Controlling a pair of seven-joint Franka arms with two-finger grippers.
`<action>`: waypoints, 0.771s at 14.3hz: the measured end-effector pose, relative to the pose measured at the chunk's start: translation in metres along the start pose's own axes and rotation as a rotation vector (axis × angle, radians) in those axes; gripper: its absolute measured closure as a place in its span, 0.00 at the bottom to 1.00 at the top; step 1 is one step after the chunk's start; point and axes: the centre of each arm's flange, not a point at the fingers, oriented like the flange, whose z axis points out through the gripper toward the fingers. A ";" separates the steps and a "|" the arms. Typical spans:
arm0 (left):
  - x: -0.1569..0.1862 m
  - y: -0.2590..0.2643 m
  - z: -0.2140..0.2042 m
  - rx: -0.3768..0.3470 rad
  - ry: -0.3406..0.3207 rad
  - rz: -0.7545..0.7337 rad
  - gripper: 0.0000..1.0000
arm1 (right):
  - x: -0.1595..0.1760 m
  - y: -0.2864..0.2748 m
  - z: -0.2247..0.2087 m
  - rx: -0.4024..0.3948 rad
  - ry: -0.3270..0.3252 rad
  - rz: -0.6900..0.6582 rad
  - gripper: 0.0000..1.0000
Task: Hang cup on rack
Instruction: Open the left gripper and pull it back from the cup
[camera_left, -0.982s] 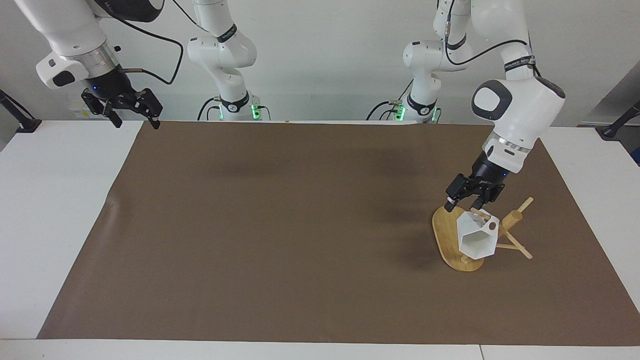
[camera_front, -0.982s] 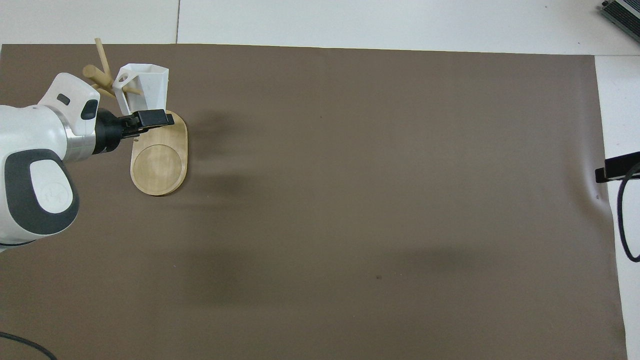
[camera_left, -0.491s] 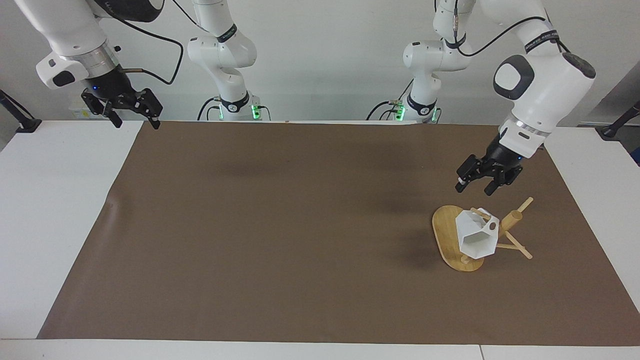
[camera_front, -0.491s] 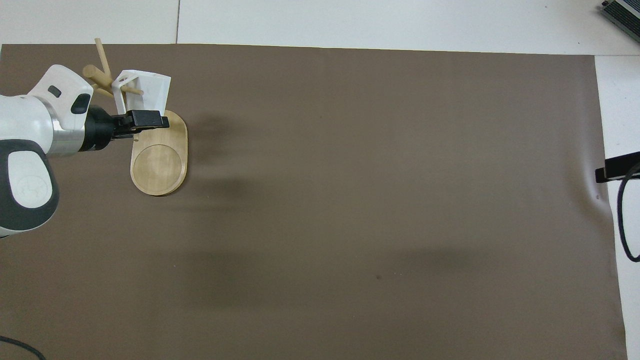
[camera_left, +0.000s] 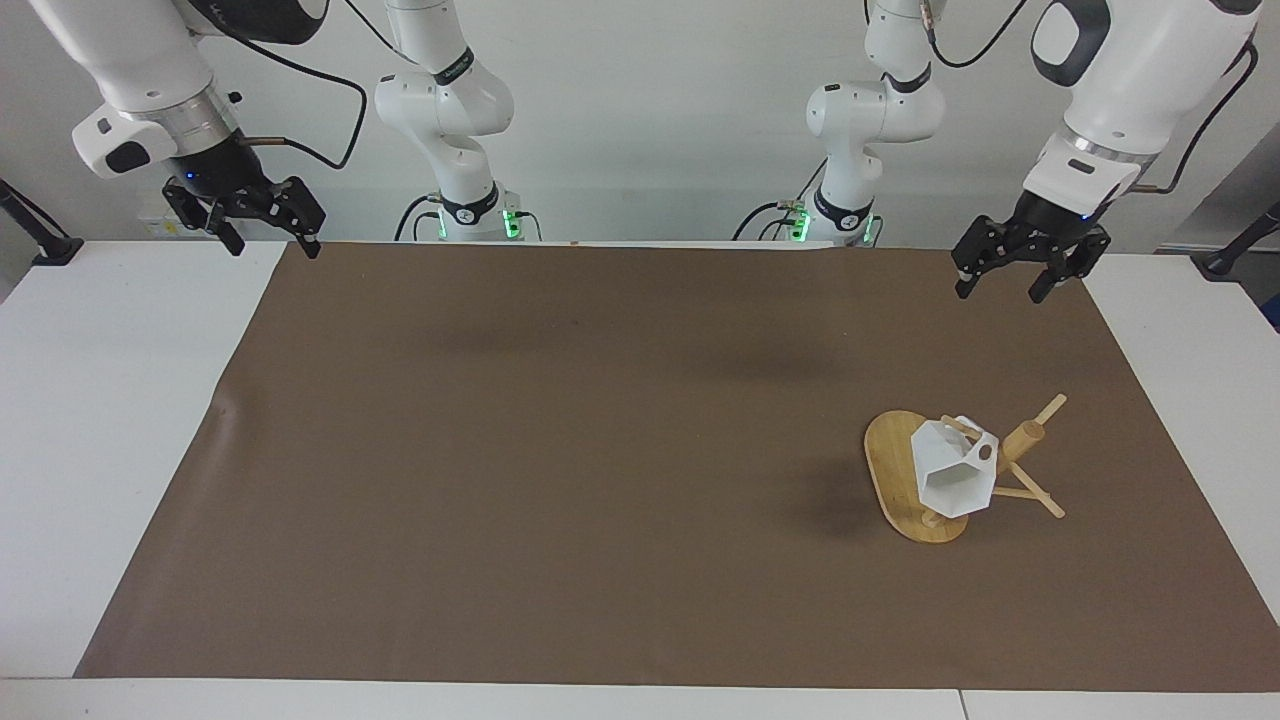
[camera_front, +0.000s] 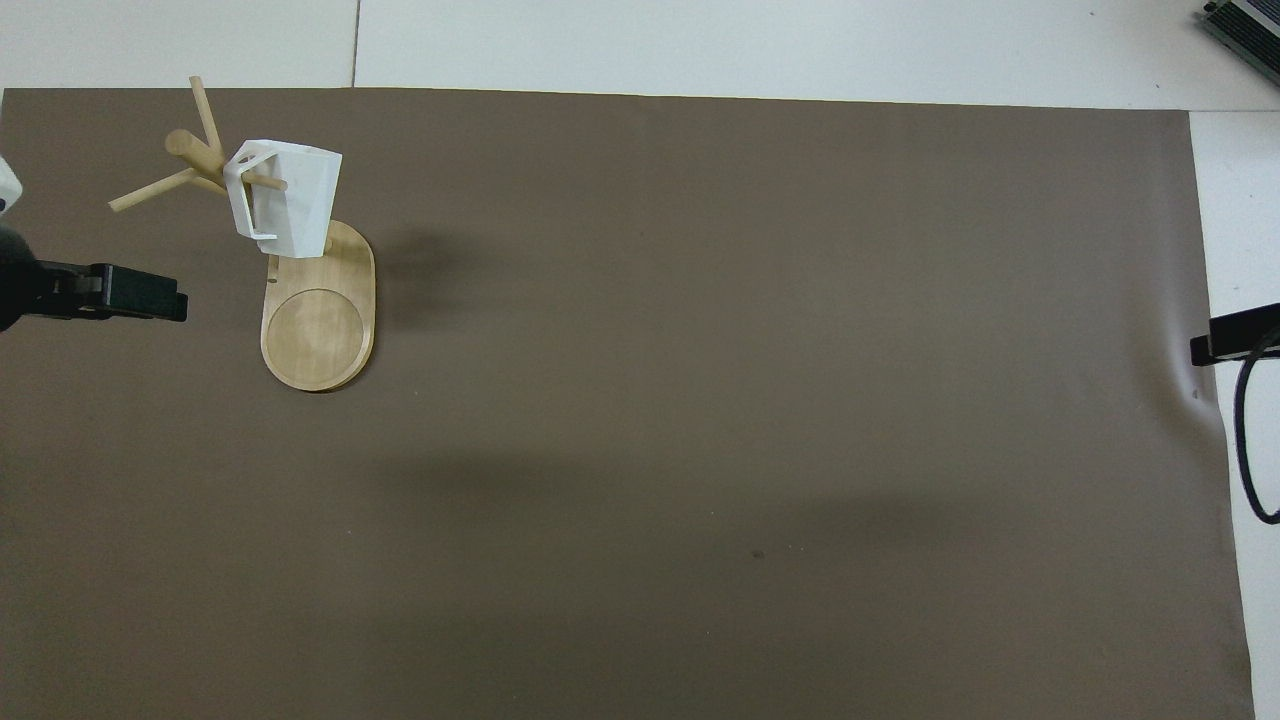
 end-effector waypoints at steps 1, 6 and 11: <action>-0.004 0.003 -0.006 0.004 -0.024 0.006 0.00 | 0.000 0.000 0.000 0.000 0.000 0.000 0.00; -0.018 0.011 -0.020 0.007 -0.082 0.021 0.00 | 0.000 0.000 0.000 0.000 0.000 0.000 0.00; -0.027 0.008 -0.028 0.008 -0.086 0.016 0.00 | 0.000 0.000 0.000 0.000 0.000 0.000 0.00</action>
